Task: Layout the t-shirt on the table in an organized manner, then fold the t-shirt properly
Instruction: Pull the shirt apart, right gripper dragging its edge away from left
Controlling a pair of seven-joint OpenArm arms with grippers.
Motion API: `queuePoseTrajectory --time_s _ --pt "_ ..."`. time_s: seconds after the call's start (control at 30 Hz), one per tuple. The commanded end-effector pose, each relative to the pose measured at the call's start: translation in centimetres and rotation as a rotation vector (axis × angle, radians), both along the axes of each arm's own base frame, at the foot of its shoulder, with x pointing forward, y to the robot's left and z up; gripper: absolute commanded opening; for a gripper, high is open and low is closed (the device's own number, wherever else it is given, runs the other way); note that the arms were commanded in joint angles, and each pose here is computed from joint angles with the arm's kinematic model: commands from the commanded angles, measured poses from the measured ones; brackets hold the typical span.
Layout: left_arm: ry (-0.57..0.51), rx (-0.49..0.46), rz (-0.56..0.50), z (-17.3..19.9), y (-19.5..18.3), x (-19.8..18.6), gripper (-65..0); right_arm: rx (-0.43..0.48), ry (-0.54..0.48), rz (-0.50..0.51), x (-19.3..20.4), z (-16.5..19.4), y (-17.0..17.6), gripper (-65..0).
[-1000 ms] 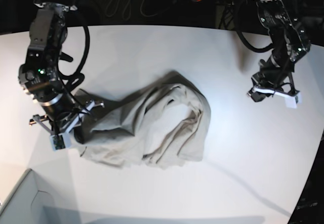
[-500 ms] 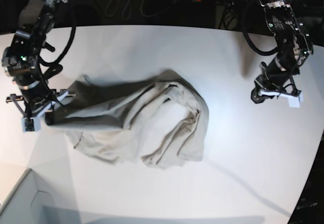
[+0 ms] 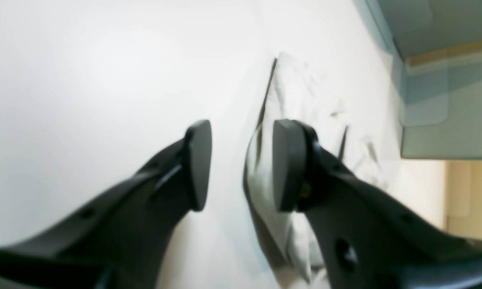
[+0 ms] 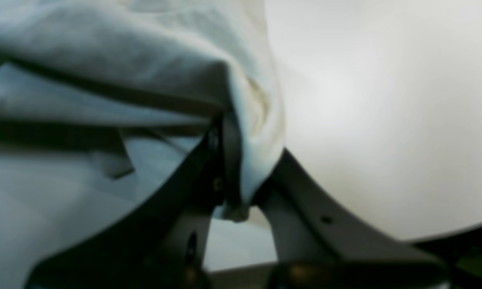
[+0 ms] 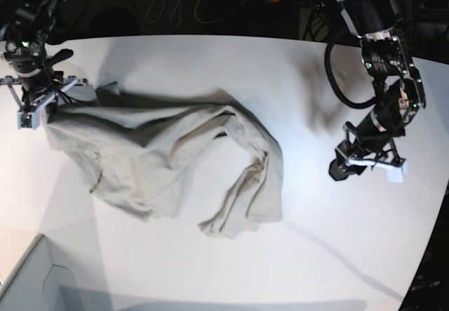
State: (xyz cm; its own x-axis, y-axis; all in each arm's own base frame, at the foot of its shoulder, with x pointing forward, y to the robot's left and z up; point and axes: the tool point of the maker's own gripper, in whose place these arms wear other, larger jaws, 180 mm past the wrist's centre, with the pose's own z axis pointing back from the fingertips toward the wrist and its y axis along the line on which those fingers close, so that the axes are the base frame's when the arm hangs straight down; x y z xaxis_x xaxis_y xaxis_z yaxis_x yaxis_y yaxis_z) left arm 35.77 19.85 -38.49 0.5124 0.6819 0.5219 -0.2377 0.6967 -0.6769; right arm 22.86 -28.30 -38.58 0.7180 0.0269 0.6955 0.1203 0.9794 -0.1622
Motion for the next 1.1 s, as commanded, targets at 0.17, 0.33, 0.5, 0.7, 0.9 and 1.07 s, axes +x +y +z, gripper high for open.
queuePoseTrajectory --time_s 0.17,0.33,0.5,0.7,0.9,1.07 --pt "-0.019 -0.059 0.012 0.3 -0.3 3.0 -40.3 -0.026 -0.080 -0.003 0.4 1.6 -1.2 -65.0" --pt "0.034 -0.135 0.004 -1.7 -2.4 3.4 -40.3 -0.024 -0.083 -0.003 0.3 1.6 -1.1 -65.0" --pt "0.047 -0.181 -0.067 -1.8 -6.5 4.8 -34.2 -0.022 -0.081 -0.002 0.3 1.5 -1.0 -65.0" --pt "-0.052 -0.098 -0.095 -1.8 -10.9 7.2 -31.5 -0.023 -0.081 -0.001 0.3 1.5 -1.0 -65.0" --pt "-0.056 -0.014 -0.157 -3.8 -14.3 8.5 -31.6 -0.024 -0.080 0.000 0.3 1.5 -1.1 -65.0" --pt "-0.025 -0.005 -0.136 -5.1 -13.8 8.7 -40.7 -0.026 -0.077 0.000 0.2 1.5 -1.1 -65.0"
